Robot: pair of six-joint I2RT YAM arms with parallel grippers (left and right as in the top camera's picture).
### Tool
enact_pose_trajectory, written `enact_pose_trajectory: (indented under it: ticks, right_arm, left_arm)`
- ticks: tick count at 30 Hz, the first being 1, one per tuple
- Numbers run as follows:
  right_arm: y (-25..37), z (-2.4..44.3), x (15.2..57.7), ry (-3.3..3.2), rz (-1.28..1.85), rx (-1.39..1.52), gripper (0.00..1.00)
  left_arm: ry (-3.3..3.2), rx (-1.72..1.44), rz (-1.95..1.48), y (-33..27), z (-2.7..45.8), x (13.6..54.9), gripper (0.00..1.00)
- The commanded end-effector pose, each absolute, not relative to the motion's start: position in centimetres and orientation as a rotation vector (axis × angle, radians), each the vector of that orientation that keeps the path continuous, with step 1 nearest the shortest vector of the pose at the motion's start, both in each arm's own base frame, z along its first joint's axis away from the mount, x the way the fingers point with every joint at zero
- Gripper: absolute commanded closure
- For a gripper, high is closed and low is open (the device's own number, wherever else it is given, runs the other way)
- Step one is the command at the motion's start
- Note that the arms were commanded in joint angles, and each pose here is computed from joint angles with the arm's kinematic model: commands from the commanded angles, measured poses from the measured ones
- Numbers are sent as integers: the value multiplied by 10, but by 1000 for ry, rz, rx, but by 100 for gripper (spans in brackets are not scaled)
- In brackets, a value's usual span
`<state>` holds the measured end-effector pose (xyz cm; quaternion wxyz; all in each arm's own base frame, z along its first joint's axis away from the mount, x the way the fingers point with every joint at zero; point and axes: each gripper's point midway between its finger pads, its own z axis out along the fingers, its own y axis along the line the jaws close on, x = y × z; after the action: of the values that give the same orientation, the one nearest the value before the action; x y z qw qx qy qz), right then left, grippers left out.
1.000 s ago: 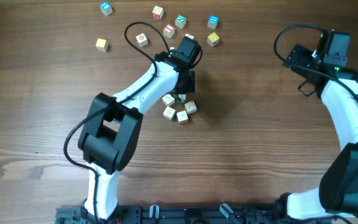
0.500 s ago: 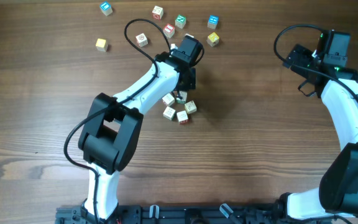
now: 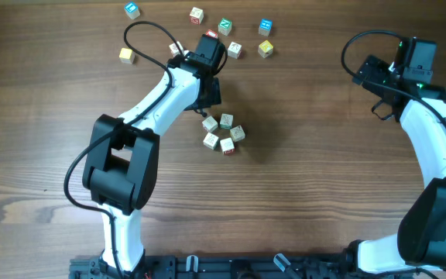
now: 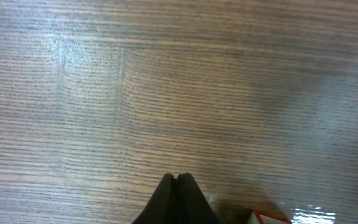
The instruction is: Form a circle
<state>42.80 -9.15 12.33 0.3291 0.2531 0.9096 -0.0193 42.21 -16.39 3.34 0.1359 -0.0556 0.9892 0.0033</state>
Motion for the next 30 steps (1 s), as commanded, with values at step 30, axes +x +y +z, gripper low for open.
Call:
enact_pose_trajectory:
  ticks: [30]
  right_arm:
    - [-91, 128, 430, 2366, -42, 671, 0]
  left_arm:
    - [2938, -136, -55, -176, 25, 395, 93]
